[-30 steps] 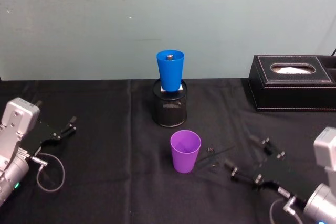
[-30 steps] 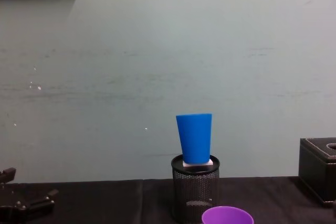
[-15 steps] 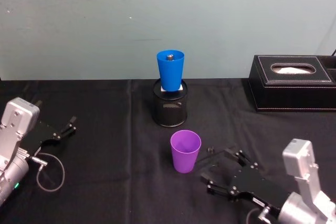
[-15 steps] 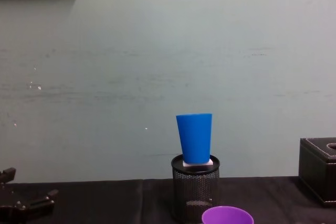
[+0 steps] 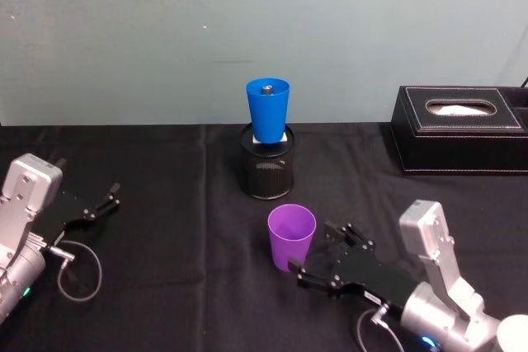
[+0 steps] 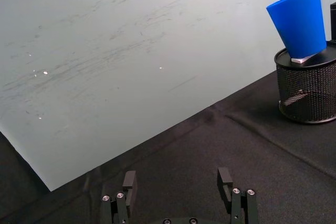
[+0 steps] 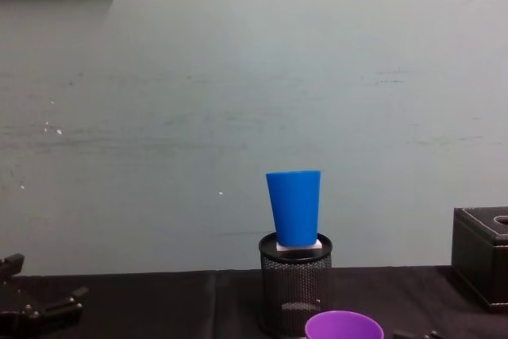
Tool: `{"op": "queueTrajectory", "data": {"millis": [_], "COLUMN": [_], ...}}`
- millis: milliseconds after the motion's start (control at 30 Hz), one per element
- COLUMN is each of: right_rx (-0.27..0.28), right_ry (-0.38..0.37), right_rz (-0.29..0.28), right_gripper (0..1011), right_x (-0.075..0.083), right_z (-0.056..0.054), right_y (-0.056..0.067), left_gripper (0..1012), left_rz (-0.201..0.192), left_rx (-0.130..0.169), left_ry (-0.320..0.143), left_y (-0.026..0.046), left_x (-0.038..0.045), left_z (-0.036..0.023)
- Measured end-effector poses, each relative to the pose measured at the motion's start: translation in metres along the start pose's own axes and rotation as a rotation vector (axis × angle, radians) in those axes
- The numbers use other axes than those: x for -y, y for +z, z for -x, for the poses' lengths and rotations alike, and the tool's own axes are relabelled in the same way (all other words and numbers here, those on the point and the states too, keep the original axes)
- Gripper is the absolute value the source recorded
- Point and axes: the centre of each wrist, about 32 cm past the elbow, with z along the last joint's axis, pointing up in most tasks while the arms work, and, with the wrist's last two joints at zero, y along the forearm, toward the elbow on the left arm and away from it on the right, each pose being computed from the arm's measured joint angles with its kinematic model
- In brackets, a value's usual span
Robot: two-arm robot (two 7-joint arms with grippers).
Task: Pick up one cup with a gripper and tap it against the other cup.
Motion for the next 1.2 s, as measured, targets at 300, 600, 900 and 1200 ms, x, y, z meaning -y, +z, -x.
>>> {"op": "queueTrajectory", "data": {"millis": [300, 600, 900, 1200], "right_rx": [-0.013, -0.024, -0.032, -0.047], "right_ry": [0.005, -0.011, -0.042, -0.050], "right_rz": [-0.008, -0.013, -0.037, -0.046], "right_gripper": [1003, 1003, 1003, 1003], "right_x": [-0.019, -0.032, -0.040, -0.043], "right_z": [0.001, 0.003, 0.004, 0.005], "right_y": [0.004, 0.003, -0.003, -0.006], "left_gripper": [1000, 1000, 1000, 1000], "left_rz": [0.000, 0.000, 0.000, 0.000], "left_rx": [0.000, 0.000, 0.000, 0.000], "left_ry": [0.000, 0.000, 0.000, 0.000], "left_y": [0.0000, 0.0000, 0.0000, 0.0000], "left_x": [0.0000, 0.0000, 0.0000, 0.0000], "left_z": [0.0000, 0.0000, 0.0000, 0.0000]}}
